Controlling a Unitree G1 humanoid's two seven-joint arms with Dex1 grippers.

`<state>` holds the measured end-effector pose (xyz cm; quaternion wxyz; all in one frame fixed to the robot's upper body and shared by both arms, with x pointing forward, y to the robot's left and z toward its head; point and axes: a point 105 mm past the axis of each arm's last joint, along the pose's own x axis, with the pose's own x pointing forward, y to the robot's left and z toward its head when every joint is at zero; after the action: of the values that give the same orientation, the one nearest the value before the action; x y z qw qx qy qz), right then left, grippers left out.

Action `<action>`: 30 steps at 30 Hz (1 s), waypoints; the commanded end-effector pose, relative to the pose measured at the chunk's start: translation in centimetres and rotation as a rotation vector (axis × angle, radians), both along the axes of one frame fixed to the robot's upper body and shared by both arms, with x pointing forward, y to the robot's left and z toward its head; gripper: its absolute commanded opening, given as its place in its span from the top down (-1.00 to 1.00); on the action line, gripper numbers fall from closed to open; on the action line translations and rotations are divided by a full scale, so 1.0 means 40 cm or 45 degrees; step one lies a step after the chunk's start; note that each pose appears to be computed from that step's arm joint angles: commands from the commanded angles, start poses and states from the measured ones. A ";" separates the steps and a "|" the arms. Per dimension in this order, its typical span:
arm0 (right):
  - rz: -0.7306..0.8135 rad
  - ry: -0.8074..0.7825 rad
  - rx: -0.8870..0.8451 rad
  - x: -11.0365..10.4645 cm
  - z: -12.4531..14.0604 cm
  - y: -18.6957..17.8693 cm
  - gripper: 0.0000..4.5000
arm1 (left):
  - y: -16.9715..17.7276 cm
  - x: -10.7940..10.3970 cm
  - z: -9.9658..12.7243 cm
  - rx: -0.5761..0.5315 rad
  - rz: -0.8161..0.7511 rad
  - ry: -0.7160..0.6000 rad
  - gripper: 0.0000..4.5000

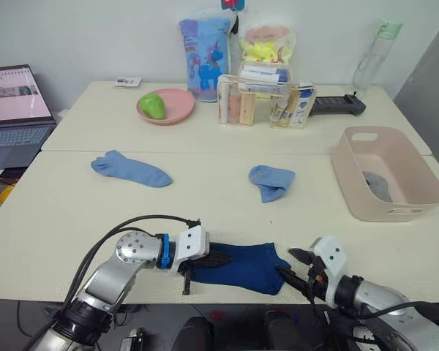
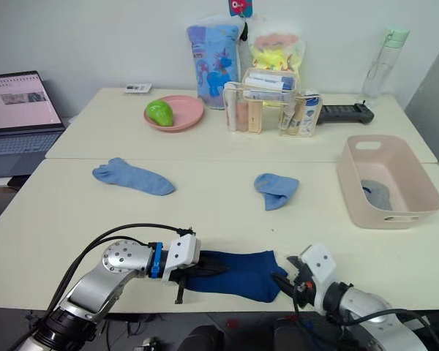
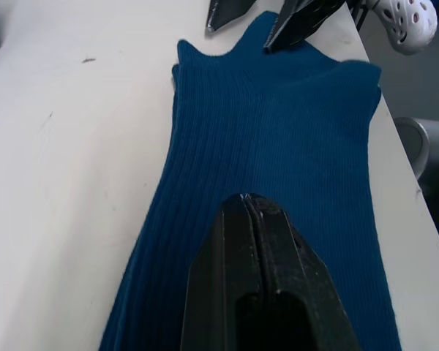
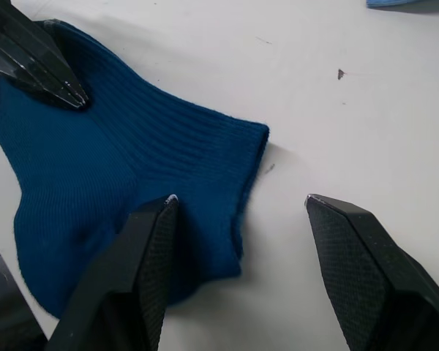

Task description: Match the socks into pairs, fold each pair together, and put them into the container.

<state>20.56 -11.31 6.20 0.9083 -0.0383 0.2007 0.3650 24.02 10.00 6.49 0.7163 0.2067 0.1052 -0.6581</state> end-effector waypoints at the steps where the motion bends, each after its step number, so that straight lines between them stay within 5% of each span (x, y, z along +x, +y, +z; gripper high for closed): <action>1: 0.032 0.009 -0.065 -0.012 -0.017 0.007 -0.16 | -0.003 0.004 0.017 -0.008 -0.007 -0.058 1.00; 9: 0.200 -0.172 -0.256 -0.014 0.004 0.010 0.99 | -0.017 0.046 0.064 -0.128 0.104 -0.132 1.00; 18: 0.019 -0.144 -0.071 0.037 0.075 -0.051 0.99 | -0.032 0.066 0.078 -0.150 0.089 -0.143 1.00; 24: 0.050 -0.101 -0.079 0.045 0.121 -0.105 0.99 | -0.093 0.075 0.074 -0.202 0.095 -0.064 1.00; 30: 0.114 -0.047 0.037 0.032 0.159 -0.070 0.99 | -0.111 0.068 0.026 -0.096 0.052 -0.029 1.00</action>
<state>22.19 -15.11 10.99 0.8990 -0.0442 0.2018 0.3863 26.60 5.86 7.42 0.7392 0.1781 0.0803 -0.6445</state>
